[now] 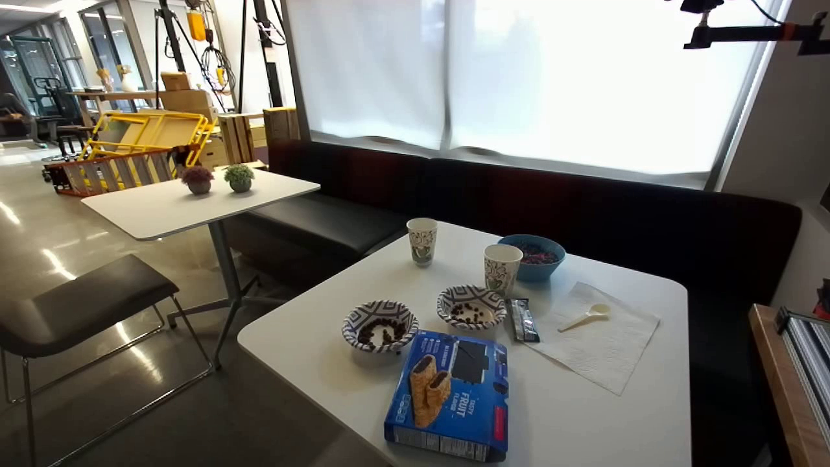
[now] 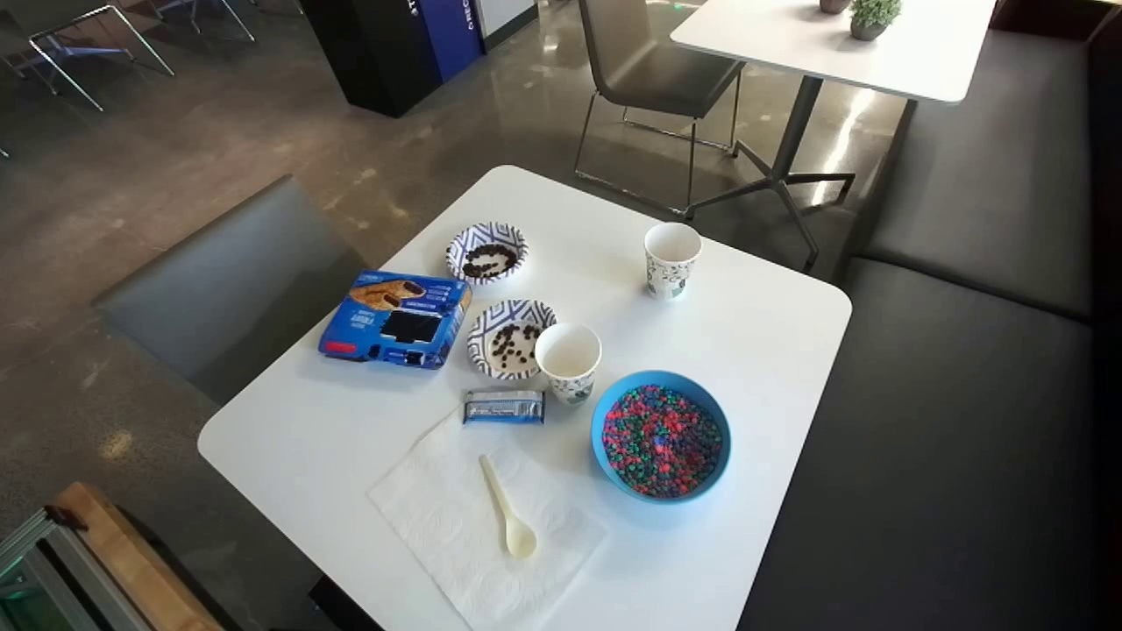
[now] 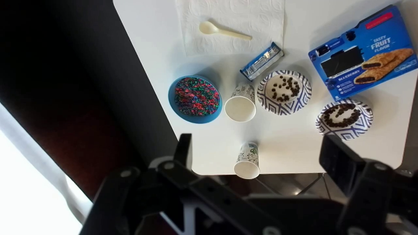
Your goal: Move the cup to the left
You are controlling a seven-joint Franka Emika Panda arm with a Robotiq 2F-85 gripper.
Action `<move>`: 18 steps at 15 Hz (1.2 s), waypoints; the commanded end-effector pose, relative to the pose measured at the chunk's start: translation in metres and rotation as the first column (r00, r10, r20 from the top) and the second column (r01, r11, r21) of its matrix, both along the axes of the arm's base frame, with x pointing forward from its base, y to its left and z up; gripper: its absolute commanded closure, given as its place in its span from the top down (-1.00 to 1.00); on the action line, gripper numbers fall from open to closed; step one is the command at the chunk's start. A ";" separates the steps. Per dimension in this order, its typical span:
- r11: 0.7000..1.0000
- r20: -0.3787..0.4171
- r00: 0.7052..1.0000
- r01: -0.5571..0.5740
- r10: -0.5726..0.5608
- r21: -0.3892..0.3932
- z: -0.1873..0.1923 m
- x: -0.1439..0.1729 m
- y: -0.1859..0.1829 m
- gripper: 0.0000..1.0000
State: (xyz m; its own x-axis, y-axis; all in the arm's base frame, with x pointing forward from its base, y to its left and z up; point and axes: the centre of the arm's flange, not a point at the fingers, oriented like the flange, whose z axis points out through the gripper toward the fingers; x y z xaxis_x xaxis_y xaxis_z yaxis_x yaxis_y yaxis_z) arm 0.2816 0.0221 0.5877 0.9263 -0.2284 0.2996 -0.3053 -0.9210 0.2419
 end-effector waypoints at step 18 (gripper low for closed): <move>0.950 0.022 0.993 0.107 -0.119 0.293 -0.090 0.187 -0.108 1.00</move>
State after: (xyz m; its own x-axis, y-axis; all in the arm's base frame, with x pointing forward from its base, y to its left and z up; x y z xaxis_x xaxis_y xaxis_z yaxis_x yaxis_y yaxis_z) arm 0.4319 -0.0745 0.5184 0.8661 -0.4132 0.2812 -0.4208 -0.9064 -0.0360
